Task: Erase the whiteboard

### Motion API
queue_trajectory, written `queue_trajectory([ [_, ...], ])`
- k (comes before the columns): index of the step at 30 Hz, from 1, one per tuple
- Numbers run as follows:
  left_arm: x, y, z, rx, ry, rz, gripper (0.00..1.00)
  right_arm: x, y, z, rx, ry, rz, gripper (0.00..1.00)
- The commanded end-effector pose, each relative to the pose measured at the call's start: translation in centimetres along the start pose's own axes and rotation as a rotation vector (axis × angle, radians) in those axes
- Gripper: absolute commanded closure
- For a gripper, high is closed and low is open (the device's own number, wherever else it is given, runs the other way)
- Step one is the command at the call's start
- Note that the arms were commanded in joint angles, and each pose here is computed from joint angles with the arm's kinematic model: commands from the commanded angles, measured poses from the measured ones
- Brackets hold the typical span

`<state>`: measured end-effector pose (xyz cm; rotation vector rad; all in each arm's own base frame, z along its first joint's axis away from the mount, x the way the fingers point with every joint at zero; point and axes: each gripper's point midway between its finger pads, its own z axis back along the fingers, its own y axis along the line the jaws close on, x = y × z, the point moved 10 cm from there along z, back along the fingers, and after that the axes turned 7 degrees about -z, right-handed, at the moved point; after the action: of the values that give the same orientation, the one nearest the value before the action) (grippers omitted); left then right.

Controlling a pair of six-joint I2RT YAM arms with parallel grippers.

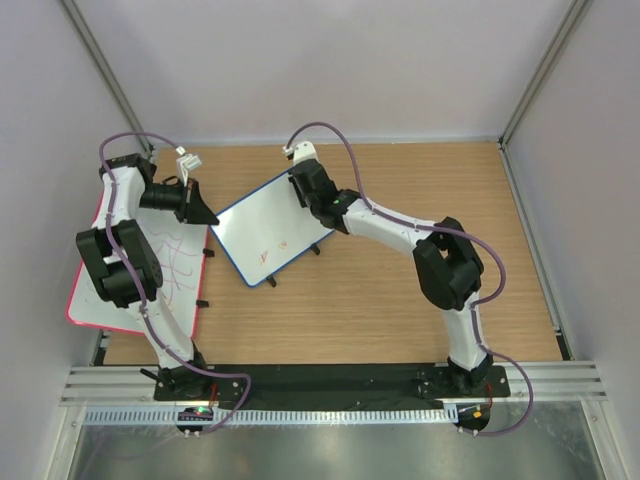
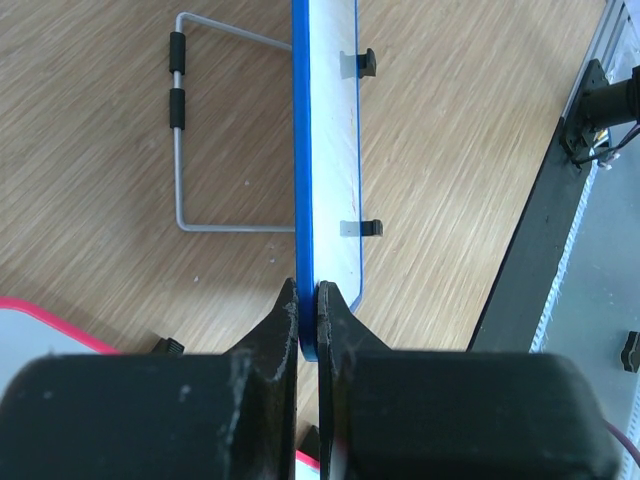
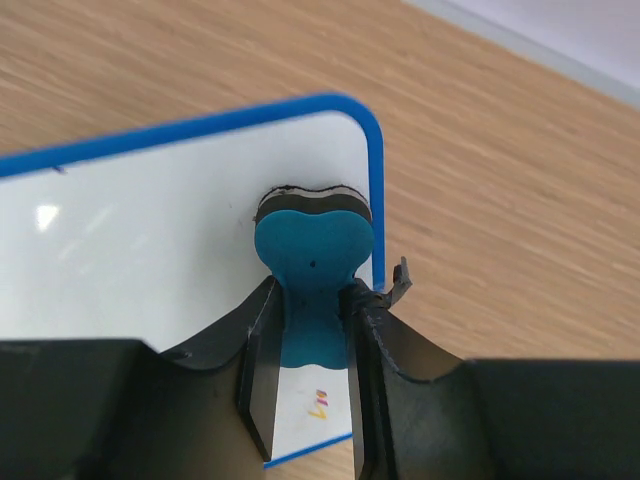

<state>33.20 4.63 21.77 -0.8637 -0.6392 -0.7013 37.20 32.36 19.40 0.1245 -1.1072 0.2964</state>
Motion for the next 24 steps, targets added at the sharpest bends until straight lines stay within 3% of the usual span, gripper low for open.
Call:
queue_trajectory([
  [1, 0.4, -0.9, 0.5, 0.007, 0.027, -0.079, 1.00, 0.4, 0.1, -1.0, 0.005, 0.014, 0.037, 0.99],
  [14, 0.4, -0.6, 0.3, -0.002, 0.020, -0.080, 1.00, -10.2, -1.2, 2.0, -0.002, 0.175, -0.023, 0.99],
  [19, 0.2, -0.6, 0.3, -0.006, 0.022, -0.073, 1.00, -9.4, -1.1, 1.9, -0.008, 0.162, 0.000, 0.99],
  [24, 0.2, -0.6, 0.3, -0.004, 0.027, -0.073, 1.00, -4.0, -0.9, 0.9, -0.025, 0.081, 0.056, 0.99],
])
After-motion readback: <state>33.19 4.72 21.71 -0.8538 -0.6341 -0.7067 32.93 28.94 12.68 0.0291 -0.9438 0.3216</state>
